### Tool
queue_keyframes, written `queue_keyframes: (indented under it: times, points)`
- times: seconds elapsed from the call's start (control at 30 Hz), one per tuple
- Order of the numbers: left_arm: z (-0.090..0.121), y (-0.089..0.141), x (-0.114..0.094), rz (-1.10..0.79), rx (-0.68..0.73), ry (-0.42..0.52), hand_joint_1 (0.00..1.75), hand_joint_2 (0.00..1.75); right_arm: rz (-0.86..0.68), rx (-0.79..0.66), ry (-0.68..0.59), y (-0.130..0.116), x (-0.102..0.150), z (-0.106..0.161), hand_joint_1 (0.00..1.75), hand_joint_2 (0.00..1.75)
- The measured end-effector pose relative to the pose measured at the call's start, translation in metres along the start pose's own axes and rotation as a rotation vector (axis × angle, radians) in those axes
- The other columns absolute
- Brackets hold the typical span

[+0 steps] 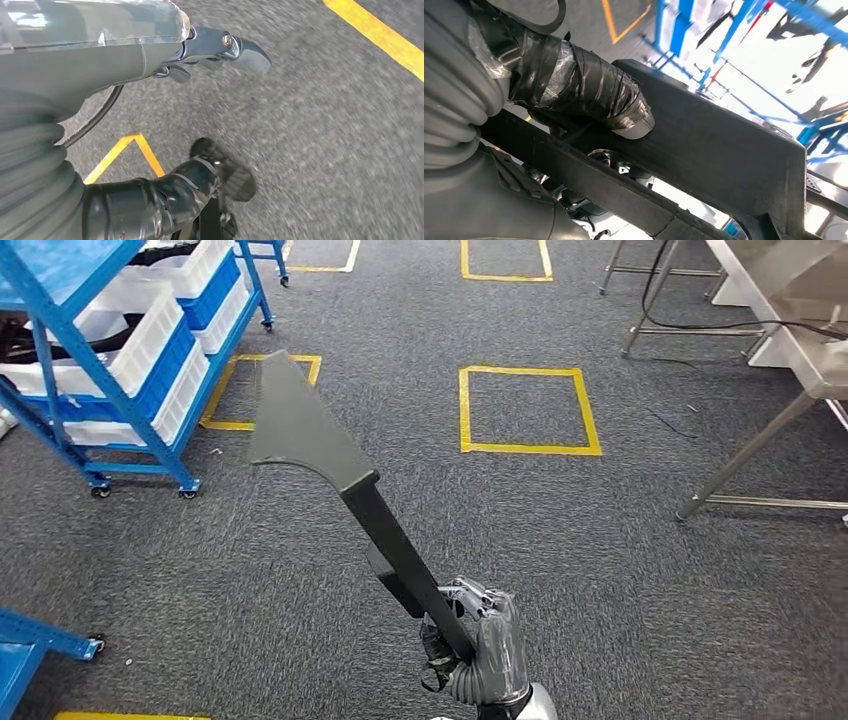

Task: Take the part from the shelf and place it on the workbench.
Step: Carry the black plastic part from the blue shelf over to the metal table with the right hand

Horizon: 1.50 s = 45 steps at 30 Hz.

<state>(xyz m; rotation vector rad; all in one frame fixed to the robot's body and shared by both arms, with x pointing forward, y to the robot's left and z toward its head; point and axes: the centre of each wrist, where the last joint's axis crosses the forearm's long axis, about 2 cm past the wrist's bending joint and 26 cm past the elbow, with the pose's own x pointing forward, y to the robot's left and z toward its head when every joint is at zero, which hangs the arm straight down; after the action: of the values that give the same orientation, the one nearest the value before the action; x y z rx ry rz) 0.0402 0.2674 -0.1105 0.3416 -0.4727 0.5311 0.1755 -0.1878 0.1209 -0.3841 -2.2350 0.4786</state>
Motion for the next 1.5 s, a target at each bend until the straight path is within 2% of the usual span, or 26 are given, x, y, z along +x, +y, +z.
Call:
queue_keyframes:
  times: [0.27, 0.53, 0.67, 1.5]
  points:
    - [0.000, -0.003, 0.002, 0.015, -0.015, -0.012, 0.00, 1.75, 0.066, -0.010, 0.083, -0.015, -0.008, 0.018, 1.75, 1.75]
    - [0.001, 0.000, -0.001, 0.018, 0.001, 0.006, 0.00, 1.75, 0.219, -0.049, 0.149, -0.051, -0.033, 0.033, 1.75, 1.75]
    - [0.000, -0.002, 0.001, 0.025, -0.009, 0.000, 0.00, 1.75, 0.257, -0.069, 0.176, -0.061, -0.038, 0.038, 1.75, 1.75]
    - [0.001, -0.001, -0.001, 0.028, -0.006, 0.004, 0.00, 1.75, 0.272, -0.082, 0.204, -0.060, -0.038, 0.042, 1.75, 1.75]
